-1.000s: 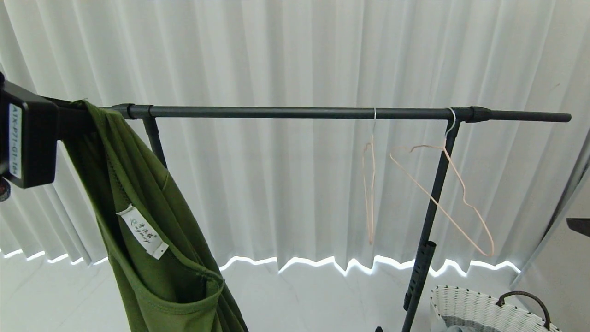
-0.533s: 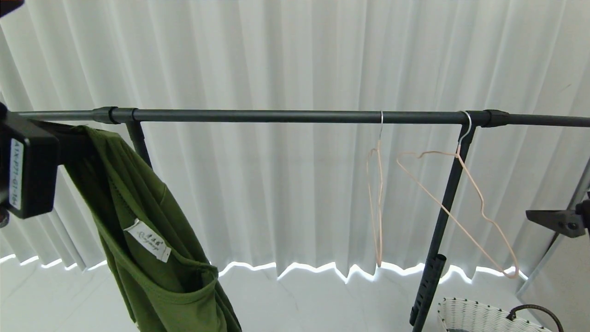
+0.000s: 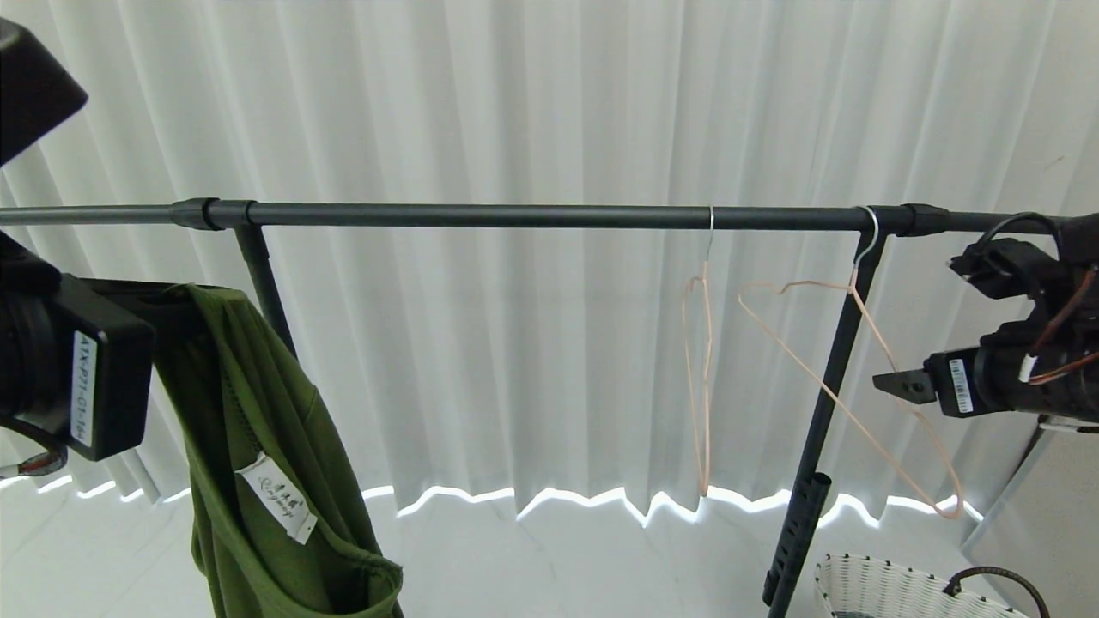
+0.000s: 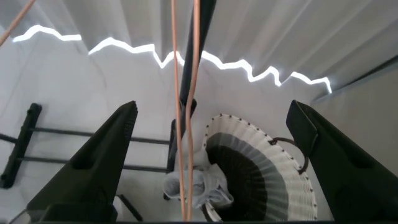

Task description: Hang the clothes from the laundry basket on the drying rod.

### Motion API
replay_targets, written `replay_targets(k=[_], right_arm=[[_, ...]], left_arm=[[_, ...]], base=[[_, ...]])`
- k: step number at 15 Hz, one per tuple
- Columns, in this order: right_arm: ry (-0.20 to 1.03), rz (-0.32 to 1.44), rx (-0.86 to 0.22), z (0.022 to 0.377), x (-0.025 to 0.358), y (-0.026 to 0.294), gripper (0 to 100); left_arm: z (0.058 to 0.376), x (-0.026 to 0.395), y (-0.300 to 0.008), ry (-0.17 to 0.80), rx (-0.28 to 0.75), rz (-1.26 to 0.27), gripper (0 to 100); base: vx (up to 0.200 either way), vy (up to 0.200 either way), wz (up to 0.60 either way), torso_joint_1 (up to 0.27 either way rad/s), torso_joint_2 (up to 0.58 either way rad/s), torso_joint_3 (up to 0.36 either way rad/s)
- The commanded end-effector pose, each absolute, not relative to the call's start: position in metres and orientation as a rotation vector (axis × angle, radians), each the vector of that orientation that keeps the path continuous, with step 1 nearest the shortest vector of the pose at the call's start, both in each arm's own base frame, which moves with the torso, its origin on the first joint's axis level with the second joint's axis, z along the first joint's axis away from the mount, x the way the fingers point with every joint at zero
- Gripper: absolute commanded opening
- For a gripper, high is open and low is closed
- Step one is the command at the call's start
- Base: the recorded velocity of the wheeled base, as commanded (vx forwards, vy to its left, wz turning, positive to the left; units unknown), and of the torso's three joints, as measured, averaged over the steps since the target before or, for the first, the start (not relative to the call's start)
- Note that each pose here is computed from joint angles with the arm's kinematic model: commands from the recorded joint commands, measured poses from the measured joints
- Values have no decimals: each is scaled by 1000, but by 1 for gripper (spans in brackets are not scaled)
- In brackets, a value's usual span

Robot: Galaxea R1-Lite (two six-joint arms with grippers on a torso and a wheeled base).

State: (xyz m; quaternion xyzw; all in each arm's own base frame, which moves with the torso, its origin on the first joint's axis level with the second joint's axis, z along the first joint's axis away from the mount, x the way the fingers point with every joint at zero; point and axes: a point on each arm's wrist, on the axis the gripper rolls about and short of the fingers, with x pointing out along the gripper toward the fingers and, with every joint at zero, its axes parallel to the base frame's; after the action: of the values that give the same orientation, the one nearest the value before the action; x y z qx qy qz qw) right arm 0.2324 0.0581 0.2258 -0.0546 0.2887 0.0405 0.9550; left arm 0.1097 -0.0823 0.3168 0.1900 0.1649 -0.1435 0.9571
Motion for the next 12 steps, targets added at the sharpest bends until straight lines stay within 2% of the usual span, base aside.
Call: replay_targets(k=[1,4,6,12], right_arm=[[662,54,-113,202,263,59,100],[693,27,-52,191,287,63,100],[702,25,-48,188,295,65,100],[719,23,-44,183,296,66,100]], left_arm=[[317,108,-81,332,384,-291,0],[316,108,-81,335,386,-291,0],[315,108,-81,336,386,-291,0],[315,108,-81,336,386,-291,0]], base=[[0,0,0,0,0,0],[0,0,0,0,0,0],[0,0,0,0,0,0],[0,0,0,0,0,0]])
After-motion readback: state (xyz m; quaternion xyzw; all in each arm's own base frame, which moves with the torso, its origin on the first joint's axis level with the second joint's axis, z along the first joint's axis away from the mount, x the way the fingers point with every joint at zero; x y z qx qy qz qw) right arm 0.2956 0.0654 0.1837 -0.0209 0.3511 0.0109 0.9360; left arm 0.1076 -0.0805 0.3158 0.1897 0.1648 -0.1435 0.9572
